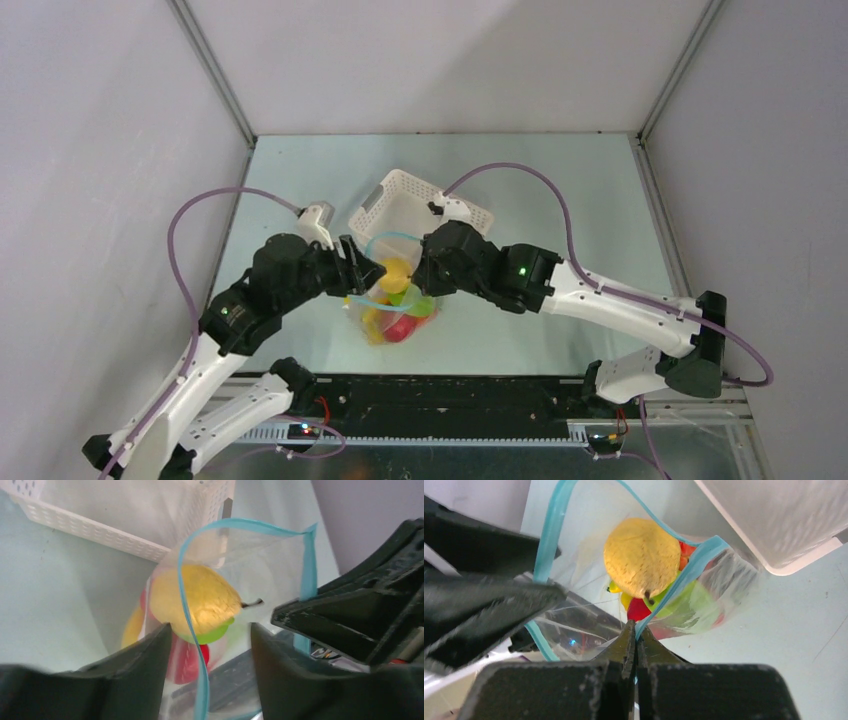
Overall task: Place the food in the zip-top bag and seal the zipper
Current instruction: Adjust the zipper food storage bag at the center of the board, then zip the zipper food storage bag at the center of the board.
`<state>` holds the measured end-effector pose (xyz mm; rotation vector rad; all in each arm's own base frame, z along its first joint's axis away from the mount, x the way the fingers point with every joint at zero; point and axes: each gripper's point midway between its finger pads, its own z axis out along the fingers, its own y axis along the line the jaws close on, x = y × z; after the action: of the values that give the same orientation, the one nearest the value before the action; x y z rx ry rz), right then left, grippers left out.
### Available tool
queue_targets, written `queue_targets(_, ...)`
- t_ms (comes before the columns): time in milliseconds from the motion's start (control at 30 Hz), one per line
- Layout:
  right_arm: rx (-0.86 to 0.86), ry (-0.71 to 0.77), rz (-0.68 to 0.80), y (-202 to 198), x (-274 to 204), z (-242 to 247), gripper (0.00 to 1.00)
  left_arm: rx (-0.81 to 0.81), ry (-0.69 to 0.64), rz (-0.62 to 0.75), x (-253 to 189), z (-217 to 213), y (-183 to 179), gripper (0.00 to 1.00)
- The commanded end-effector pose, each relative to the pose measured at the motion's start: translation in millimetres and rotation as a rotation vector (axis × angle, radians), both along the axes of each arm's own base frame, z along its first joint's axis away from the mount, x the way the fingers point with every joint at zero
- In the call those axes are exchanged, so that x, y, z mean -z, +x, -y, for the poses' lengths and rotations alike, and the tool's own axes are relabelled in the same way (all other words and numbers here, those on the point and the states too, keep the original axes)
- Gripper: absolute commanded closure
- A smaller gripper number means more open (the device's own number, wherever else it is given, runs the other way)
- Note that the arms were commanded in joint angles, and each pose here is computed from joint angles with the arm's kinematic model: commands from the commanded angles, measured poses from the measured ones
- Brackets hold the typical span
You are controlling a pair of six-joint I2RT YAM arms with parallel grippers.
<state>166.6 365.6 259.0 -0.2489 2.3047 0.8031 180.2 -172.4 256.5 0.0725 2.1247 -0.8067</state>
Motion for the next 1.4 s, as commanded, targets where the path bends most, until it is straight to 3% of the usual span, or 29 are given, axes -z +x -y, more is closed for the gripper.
queue_targets(0, 0.110, 0.137, 0.017, 18.4, -24.3, -1.5, 1.00, -0.014, -0.006, 0.091, -18.2, -12.2, -5.0, 0.11)
queue_targets(67, 0.112, 0.138, 0.014, 18.7, -23.8, -1.0, 1.00, -0.058, 0.020, 0.112, -18.6, -28.0, -9.6, 0.02)
queue_targets(233, 0.105, 0.134, -0.010, 18.0, -18.2, 0.9, 1.00, -0.059, 0.026, 0.142, -9.0, -47.1, -31.3, 0.00)
queue_targets(400, 0.081, 0.120, -0.003, 13.0, -16.4, 6.6, 1.00, 0.016, -0.087, 0.187, 2.7, -34.0, -43.7, 0.00)
queue_targets(533, 0.088, 0.117, -0.008, 13.0, -14.2, 15.2, 1.00, -0.025, -0.167, 0.233, -9.2, -29.8, -33.2, 0.00)
queue_targets(667, 0.106, 0.084, -0.017, 18.3, -8.3, 31.5, 1.00, 0.078, -0.227, 0.246, 0.2, -4.1, -31.1, 0.00)
queue_targets(1000, 0.078, 0.080, 0.015, 24.5, -22.2, 61.8, 1.00, 0.348, -0.341, 0.425, -8.9, 32.3, -49.5, 0.09)
queue_targets(1367, 0.059, 0.143, -0.041, 13.2, -18.3, 69.0, 1.00, 0.453, -0.203, 0.465, 15.4, 47.9, -38.4, 0.23)
